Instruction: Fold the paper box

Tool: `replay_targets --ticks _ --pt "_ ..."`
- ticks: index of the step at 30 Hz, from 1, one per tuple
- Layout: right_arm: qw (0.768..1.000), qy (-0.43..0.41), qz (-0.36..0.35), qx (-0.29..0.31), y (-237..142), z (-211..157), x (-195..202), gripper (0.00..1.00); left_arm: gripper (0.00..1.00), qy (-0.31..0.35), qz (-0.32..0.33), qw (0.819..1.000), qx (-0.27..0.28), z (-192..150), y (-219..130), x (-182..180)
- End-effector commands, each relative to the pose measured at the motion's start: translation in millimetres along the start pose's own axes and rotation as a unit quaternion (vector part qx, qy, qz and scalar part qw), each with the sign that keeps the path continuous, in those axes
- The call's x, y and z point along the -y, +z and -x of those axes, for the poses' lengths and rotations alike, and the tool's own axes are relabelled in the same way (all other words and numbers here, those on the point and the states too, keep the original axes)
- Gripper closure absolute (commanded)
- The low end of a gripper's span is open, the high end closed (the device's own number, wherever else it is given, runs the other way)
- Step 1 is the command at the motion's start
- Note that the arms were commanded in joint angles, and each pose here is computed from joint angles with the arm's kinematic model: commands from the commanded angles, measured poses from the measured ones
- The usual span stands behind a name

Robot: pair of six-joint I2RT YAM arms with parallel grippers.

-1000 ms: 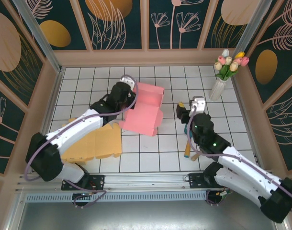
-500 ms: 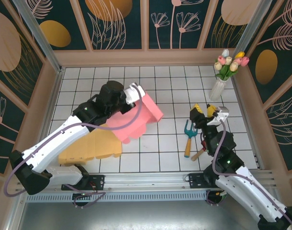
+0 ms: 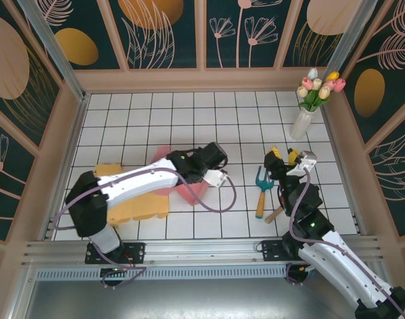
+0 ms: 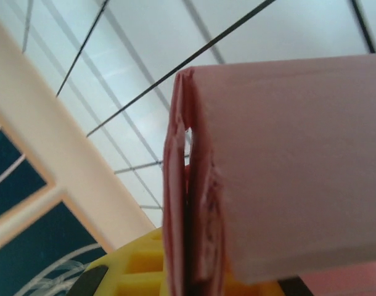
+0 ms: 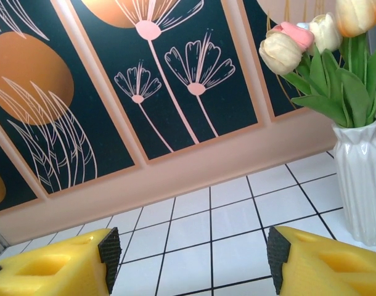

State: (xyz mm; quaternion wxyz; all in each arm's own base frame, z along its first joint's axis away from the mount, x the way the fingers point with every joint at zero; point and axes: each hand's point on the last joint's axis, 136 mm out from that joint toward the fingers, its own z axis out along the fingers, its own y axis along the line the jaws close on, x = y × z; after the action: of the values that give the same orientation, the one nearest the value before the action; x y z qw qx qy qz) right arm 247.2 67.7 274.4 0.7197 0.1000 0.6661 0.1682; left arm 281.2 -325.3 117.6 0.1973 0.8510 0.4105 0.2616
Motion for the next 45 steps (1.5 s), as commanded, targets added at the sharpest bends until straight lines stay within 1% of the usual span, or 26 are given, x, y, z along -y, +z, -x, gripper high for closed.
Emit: replay_targets --ticks 1,5,9,12,13,16,19,21,23,26,27,30,34,37,39,40,41,45 --pt "0.999 0.026 -0.013 0.018 0.3 4.8 6.0 0.33 1.00 0.026 0.013 1.000 0.008 18.4 27.6 -0.9" --pt "0.999 0.025 -0.029 0.024 1.0 2.0 14.4 0.33 1.00 0.015 0.017 0.999 0.048 47.0 57.2 3.4" --pt "0.999 0.032 -0.032 0.023 1.9 2.5 17.1 0.33 1.00 0.027 0.013 0.998 0.058 63.6 86.3 16.0" --pt "0.999 0.035 -0.028 0.021 2.2 1.2 16.0 0.33 1.00 0.025 0.012 0.998 0.063 68.9 92.2 12.0" --pt "0.999 0.035 -0.027 0.022 2.2 1.9 15.6 0.33 0.99 0.023 0.016 0.998 0.064 69.2 91.0 7.0" --pt "0.999 0.035 -0.028 0.022 2.4 1.9 16.2 0.33 0.86 0.012 0.031 0.998 0.062 66.8 81.2 -11.8" --pt "0.999 0.033 -0.027 0.020 3.0 0.4 16.4 0.33 0.69 0.000 0.053 0.997 0.064 61.2 64.0 -29.3" --pt "0.999 0.031 -0.027 0.017 4.1 -1.8 16.1 0.33 0.62 -0.018 0.074 0.995 0.072 58.0 50.6 -40.1" --pt "0.999 0.029 -0.028 0.013 5.4 -4.3 16.4 0.33 0.57 -0.025 0.084 0.993 0.075 55.2 42.7 -42.1" --pt "0.999 0.022 -0.032 0.005 7.6 -9.1 17.2 0.33 0.53 -0.031 0.087 0.993 0.072 50.0 36.6 -39.0" --pt "0.999 0.020 -0.034 0.002 8.1 -10.2 17.3 0.33 0.50 -0.039 0.095 0.992 0.076 49.2 33.2 -41.0" --pt "0.999 0.015 -0.037 -0.001 9.0 -13.6 19.0 0.33 0.48 -0.060 0.116 0.988 0.085 46.6 22.6 -48.3" --pt "0.999 0.011 -0.038 -0.008 11.1 -18.4 18.9 0.33 0.47 -0.056 0.113 0.989 0.074 43.2 25.3 -44.8" --pt "0.999 0.005 -0.041 -0.014 14.9 -20.7 21.8 0.33 0.44 -0.077 0.117 0.987 0.084 47.5 27.8 -47.8" --pt "0.999 0.003 -0.029 -0.027 19.0 -27.4 17.4 0.28 0.42 -0.089 0.115 0.985 0.094 51.6 29.7 -49.8" --pt "0.999 0.003 -0.025 -0.033 21.4 -30.8 16.3 0.28 0.41 -0.092 0.110 0.984 0.101 55.3 30.1 -49.5" --pt "0.999 0.000 -0.027 -0.043 24.8 -35.8 17.1 0.28 0.40 -0.096 0.105 0.984 0.109 57.6 31.1 -50.0" --pt "0.995 -0.001 -0.041 -0.094 38.3 -55.8 22.9 0.26 0.27 -0.124 0.110 0.976 0.138 66.2 33.1 -62.6"
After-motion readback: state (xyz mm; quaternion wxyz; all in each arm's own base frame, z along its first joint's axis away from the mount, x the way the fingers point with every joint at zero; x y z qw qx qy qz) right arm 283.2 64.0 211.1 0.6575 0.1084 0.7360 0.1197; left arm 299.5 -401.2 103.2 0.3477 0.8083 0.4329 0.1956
